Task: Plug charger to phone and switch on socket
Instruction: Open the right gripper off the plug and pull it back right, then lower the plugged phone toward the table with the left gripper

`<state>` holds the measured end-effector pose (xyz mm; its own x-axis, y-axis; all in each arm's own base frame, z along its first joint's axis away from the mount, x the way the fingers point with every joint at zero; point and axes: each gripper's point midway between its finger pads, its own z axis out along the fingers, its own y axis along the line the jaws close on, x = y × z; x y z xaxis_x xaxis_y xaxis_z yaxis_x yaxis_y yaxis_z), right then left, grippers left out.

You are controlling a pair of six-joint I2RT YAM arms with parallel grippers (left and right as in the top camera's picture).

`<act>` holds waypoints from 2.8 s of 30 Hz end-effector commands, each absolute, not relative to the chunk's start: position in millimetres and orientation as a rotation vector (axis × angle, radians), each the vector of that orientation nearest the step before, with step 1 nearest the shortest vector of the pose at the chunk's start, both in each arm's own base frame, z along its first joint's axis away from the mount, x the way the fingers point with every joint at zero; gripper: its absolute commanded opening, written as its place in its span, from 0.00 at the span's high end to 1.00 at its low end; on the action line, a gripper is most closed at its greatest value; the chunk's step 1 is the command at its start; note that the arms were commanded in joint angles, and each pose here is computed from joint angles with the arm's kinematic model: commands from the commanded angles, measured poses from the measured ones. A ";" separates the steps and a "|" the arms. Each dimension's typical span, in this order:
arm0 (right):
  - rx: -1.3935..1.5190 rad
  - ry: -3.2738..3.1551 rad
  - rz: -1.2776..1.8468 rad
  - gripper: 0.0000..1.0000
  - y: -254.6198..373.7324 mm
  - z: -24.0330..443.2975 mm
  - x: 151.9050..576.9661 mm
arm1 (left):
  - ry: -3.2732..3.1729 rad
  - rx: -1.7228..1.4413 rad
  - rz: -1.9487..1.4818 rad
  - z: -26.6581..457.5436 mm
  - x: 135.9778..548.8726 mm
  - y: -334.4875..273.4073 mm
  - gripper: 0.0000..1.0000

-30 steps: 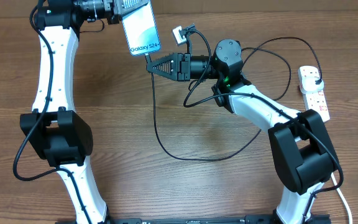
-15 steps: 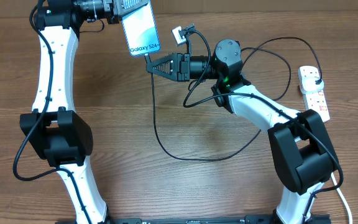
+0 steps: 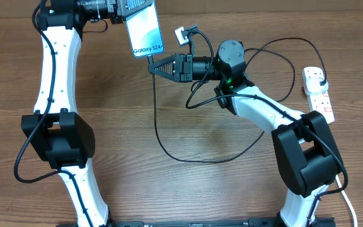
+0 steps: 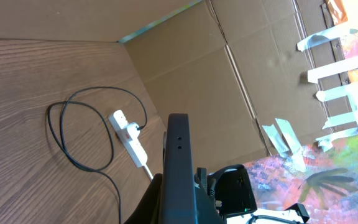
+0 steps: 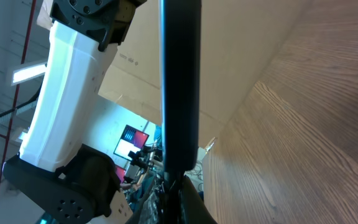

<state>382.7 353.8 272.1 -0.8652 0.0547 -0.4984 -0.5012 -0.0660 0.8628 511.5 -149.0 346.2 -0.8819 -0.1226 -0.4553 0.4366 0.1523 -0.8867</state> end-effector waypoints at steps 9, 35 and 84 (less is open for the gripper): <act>-0.355 1.790 1.929 0.21 343.2 278.9 409.6 | 1.956 0.441 -1.845 371.0 487.4 -165.3 0.96; -0.174 2.079 1.683 0.00 262.5 196.7 456.5 | 1.933 0.387 -1.713 366.7 505.2 -130.9 0.96; 0.444 2.643 0.502 0.00 98.5 73.8 477.3 | 2.746 0.017 -1.587 53.5 504.5 -244.8 0.96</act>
<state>468.9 102.1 68.4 -0.8748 0.3762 -0.3054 0.2335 0.8795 0.4146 504.6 -235.3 44.8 -0.9998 0.0167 0.0101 0.0005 0.5396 -0.8419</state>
